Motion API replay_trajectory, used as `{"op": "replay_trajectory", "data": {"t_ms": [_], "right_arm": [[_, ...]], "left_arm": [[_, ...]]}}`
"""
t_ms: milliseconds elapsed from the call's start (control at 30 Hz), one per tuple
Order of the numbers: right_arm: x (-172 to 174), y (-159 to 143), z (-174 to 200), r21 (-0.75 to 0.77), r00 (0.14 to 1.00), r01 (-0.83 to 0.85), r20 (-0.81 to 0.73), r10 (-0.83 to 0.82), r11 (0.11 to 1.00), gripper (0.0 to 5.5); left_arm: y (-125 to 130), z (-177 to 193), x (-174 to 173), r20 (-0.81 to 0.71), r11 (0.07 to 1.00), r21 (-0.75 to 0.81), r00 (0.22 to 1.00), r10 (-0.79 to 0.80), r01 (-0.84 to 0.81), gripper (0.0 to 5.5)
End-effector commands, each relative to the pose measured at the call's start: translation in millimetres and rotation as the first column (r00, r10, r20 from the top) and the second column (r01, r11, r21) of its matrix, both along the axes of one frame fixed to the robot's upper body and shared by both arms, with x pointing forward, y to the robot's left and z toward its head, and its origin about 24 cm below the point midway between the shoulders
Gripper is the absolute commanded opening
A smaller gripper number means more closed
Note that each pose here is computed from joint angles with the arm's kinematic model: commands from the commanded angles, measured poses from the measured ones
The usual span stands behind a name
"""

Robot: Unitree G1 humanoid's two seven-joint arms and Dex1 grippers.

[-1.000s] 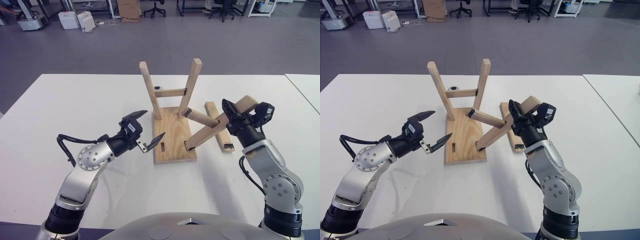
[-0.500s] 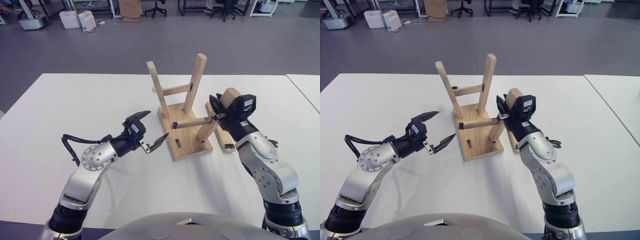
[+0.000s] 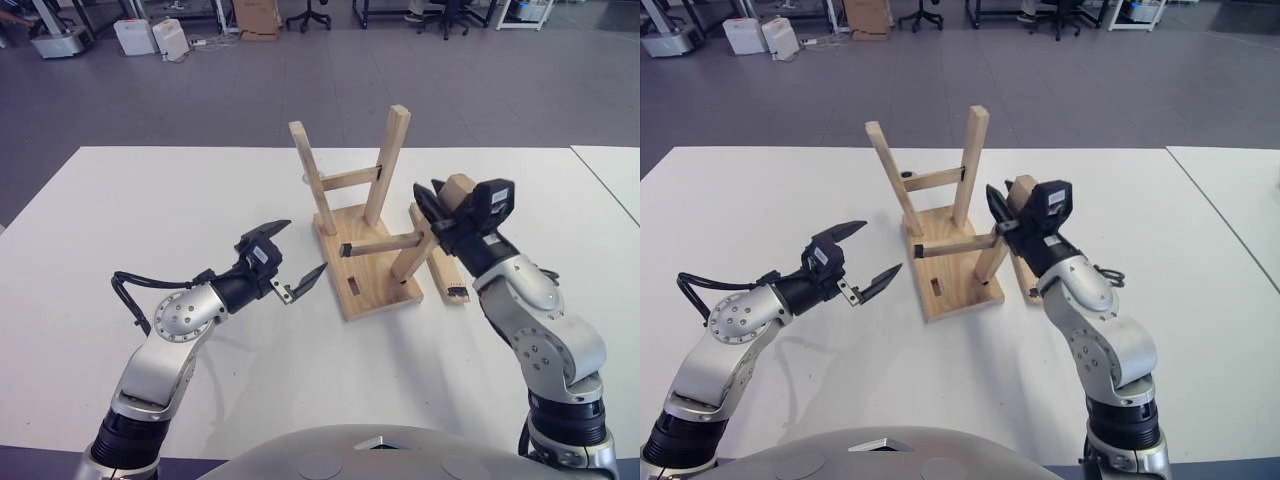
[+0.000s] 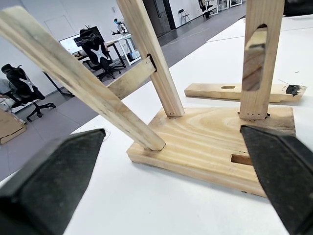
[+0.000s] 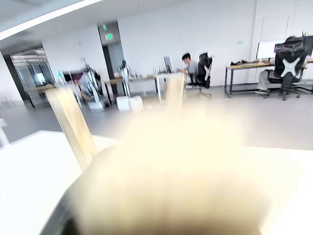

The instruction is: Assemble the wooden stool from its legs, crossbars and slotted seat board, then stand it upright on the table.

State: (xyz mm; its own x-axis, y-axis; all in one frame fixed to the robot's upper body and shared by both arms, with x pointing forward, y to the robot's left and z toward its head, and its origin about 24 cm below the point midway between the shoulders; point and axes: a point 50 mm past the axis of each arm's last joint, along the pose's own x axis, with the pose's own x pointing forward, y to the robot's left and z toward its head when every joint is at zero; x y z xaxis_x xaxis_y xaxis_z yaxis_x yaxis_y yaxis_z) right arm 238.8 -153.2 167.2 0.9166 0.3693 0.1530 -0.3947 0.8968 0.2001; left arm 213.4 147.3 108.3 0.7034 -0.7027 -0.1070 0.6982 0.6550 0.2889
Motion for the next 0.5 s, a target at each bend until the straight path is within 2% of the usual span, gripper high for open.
{"op": "replay_trajectory", "data": {"t_ms": [33,133,200,267,333,433,500], "right_arm": [[-5,-6,43,0.067,0.986,-0.051,0.164,0.039,0.996,2.42],[-6,-23,84,0.06,0.953,-0.079,0.296,0.058,0.995,3.03],[16,-51,85,0.053,0.97,0.078,0.228,-0.088,0.996,3.36],[34,-66,44,-0.085,0.98,0.198,0.021,-0.197,0.977,3.68],[35,-62,-10,-0.192,0.959,0.15,-0.211,-0.19,0.97,3.68],[18,-58,-82,-0.288,0.857,0.043,-0.481,-0.183,0.957,3.68],[8,-60,-109,-0.326,0.788,0.012,-0.579,-0.21,0.945,3.68]], "left_arm": [[3,-5,2,0.001,1.0,0.02,1.0,0.012,-0.012,5.09],[7,-7,3,0.001,1.0,0.022,1.0,0.019,-0.019,5.09],[9,-8,5,0.006,0.999,0.03,1.0,0.026,-0.026,5.09],[9,-8,7,0.015,0.999,0.035,1.0,0.024,-0.025,5.09],[11,-8,9,0.018,0.999,0.026,0.999,0.032,-0.032,5.09],[11,-5,11,0.024,0.999,0.009,0.999,0.041,-0.041,5.09],[11,-4,13,0.026,0.999,0.006,0.999,0.044,-0.044,5.09]]}}
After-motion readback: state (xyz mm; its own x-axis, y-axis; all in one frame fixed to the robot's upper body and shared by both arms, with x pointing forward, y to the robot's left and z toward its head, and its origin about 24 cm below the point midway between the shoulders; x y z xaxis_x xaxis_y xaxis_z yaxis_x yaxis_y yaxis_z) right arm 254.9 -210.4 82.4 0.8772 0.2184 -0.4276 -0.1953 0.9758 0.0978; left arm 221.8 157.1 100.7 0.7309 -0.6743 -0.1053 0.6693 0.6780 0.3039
